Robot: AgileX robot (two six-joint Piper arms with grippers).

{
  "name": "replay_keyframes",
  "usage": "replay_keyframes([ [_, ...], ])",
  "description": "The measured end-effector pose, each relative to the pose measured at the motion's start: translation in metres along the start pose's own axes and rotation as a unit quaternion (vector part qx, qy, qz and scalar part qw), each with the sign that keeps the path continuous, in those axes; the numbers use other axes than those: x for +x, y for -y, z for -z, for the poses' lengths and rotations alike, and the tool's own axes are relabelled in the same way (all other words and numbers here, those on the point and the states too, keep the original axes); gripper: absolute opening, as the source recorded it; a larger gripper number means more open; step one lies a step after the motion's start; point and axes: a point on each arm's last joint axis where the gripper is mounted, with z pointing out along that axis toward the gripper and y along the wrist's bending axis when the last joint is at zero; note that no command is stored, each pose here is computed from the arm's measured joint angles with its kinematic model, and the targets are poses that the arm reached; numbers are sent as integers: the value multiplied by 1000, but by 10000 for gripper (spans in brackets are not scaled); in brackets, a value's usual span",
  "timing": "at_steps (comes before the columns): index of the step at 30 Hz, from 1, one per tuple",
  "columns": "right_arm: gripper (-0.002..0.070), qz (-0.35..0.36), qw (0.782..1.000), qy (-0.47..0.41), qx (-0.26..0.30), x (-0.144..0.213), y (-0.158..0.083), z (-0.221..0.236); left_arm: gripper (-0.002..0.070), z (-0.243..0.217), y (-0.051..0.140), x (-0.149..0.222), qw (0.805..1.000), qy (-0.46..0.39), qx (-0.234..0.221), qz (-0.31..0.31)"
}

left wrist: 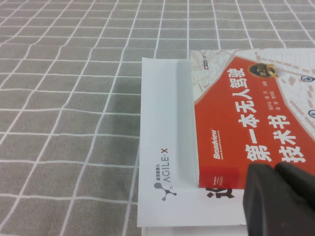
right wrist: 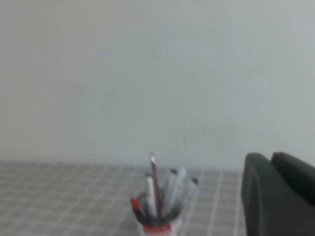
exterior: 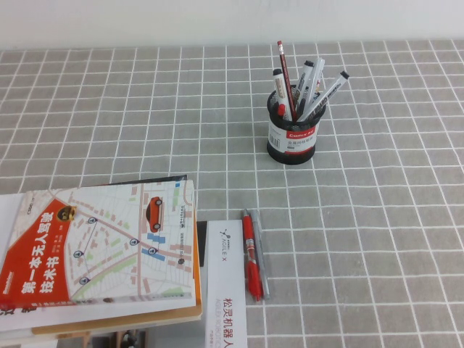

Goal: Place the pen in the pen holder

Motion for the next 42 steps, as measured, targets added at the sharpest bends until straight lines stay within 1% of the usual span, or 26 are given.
replay_keyframes([
  [3, -12, -1, 998, -45, 36, 8, 6, 3, -3, 0, 0, 0, 1000, 0, 0, 0],
  [6, -12, 3, 995, -82, 60, 17, 11, 4, -3, 0, 0, 0, 1000, 0, 0, 0],
  [10, -12, 4, 992, -103, 69, 27, 14, 4, -3, 0, 0, 0, 1000, 0, 0, 0],
  [13, -12, 6, 991, -119, 67, 41, 15, 4, -3, 0, 0, 0, 1000, 0, 0, 0],
  [17, -12, 7, 984, -162, 71, 73, 19, 8, -3, 0, 0, 0, 1000, 0, 0, 0],
  [19, -13, -1, 981, -174, 84, 87, 23, 14, -3, 0, 0, 0, 1000, 0, 0, 0],
  [22, -13, -7, 979, -170, 110, 108, 30, 25, -3, 0, 0, 0, 1000, 0, 0, 0],
  [28, -13, -8, 983, -115, 146, 133, 37, 44, -3, 0, 0, 0, 1000, 0, 0, 0],
  [32, -13, -1, 985, -66, 162, 132, 37, 52, -3, 0, 0, 0, 1000, 0, 0, 0],
  [34, -13, 0, 984, -55, 167, 131, 37, 55, -3, 0, 0, 0, 1000, 0, 0, 0],
  [42, -12, -4, 977, -85, 194, 137, 42, 59, -3, 0, 0, 0, 1000, 0, 0, 0],
])
